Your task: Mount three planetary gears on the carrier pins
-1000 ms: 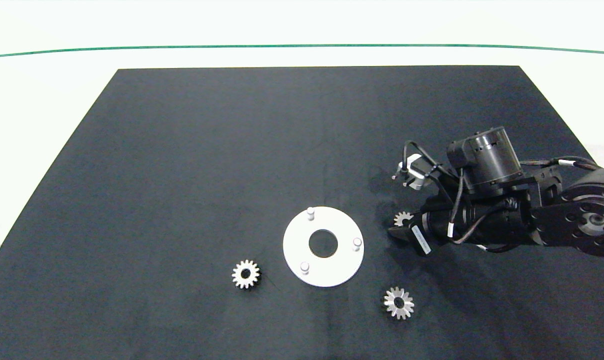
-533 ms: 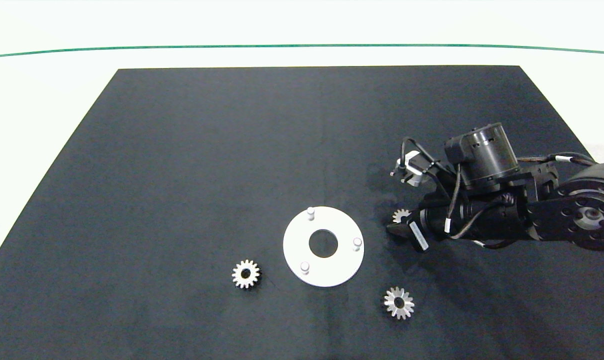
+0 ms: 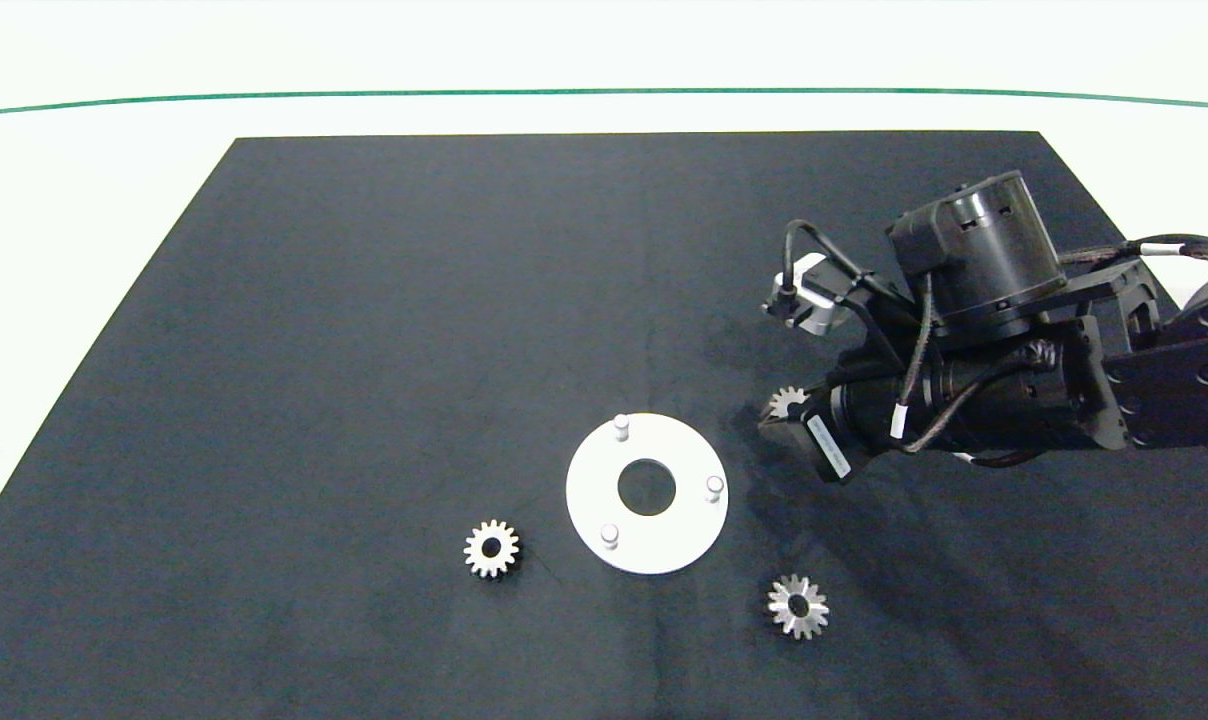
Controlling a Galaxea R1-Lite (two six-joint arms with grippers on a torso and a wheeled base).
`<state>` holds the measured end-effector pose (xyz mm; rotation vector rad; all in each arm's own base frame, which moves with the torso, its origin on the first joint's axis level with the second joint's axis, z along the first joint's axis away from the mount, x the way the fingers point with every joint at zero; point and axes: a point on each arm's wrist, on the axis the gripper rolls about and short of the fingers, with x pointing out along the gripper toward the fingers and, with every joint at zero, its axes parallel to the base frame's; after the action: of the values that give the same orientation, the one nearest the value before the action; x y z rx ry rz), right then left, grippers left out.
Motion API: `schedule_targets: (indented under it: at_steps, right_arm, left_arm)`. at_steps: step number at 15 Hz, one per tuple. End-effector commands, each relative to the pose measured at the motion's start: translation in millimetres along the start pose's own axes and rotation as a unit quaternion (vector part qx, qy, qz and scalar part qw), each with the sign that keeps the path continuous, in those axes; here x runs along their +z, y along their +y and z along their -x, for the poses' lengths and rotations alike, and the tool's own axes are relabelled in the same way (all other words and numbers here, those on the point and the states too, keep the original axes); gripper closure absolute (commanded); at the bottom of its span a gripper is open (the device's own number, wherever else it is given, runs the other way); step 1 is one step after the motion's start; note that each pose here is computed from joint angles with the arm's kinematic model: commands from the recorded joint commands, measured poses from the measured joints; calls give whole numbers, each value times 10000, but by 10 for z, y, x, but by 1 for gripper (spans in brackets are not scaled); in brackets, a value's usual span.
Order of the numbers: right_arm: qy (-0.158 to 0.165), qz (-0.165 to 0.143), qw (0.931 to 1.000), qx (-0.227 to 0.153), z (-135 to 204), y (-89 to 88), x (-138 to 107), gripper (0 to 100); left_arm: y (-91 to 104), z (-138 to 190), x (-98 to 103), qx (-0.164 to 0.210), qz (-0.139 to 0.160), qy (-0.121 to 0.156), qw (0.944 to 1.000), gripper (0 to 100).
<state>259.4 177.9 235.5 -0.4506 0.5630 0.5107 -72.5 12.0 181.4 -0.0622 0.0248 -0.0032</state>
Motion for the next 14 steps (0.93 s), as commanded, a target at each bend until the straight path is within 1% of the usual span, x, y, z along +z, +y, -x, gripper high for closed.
schedule_targets:
  at_steps: [1,3,5,9,11,14]
  right_arm:
    - [-371,243,9990,22,144,250,206,87]
    - [-407,373,9984,88,102,396,313,87]
    - [-420,430,9981,110,-1,489,431,87]
    - [-211,560,9982,80,-256,635,603,87]
    - [-135,625,9979,140,-323,704,631,87]
    - [-79,734,9969,269,-391,853,621,87]
  left_arm:
    - [0,0,0,6,1,13,10000,0]
    - [0,0,5,6,1,13,10000,0]
    - [0,0,5,6,1,13,10000,0]
    - [0,2,8,-2,10,6,10000,0]
    - [0,9,20,3,6,-25,10000,0]
    - [0,11,23,3,7,-32,10000,0]
